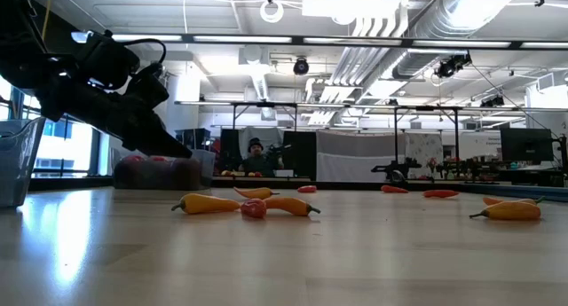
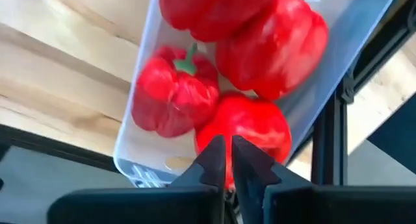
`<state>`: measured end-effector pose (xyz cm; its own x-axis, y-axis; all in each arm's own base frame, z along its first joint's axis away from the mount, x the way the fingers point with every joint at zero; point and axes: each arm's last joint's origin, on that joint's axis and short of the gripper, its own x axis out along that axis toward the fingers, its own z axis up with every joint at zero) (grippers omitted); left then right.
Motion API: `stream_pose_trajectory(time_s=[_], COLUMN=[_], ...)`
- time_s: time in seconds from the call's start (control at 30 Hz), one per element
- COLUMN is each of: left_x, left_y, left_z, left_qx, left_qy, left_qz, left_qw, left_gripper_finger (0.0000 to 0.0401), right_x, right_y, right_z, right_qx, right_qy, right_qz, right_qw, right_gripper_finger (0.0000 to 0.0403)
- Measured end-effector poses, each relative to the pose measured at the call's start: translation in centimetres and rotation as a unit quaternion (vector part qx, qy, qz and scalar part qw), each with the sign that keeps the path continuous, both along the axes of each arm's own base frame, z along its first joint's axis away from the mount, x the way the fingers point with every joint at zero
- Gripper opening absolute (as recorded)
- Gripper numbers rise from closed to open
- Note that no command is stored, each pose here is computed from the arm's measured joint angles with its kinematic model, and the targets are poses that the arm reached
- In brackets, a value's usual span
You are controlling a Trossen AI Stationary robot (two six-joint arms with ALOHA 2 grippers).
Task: Sort produce into baskets
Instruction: Put the red bell pepper into the transparent bin
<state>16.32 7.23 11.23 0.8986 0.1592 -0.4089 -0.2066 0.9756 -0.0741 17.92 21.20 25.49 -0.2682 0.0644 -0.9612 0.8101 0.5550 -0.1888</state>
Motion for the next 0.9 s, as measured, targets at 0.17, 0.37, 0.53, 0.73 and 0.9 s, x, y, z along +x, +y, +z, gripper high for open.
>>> stream_pose_trajectory(time_s=[0.17,0.37,0.53,0.73,0.9], left_x=[0.0,0.0,0.0,0.0,0.0], left_y=[0.0,0.0,0.0,0.0,0.0], left_z=[0.0,0.0,0.0,-0.1,0.0], left_qx=[-0.003,-0.003,-0.004,-0.01,-0.004], left_qy=[0.0,0.0,0.002,0.002,0.002], left_qz=[0.001,0.001,0.001,0.004,0.001], left_qw=[1.0,1.0,1.0,1.0,1.0], left_gripper_finger=[0.0,0.0,0.0,0.0,0.0], right_x=[-0.3,-1.4,-1.9,-1.7,-1.6], right_y=[0.1,0.4,0.5,0.3,0.2], right_z=[0.1,-1.1,-3.0,-3.3,-2.8], right_qx=[0.024,0.03,0.04,0.027,0.017], right_qy=[0.03,0.063,0.075,0.051,0.052], right_qz=[0.008,0.02,0.029,0.044,0.043], right_qw=[0.999,0.997,0.996,0.997,0.998], right_gripper_finger=[0.0017,0.0004,0.0001,0.0,0.0])
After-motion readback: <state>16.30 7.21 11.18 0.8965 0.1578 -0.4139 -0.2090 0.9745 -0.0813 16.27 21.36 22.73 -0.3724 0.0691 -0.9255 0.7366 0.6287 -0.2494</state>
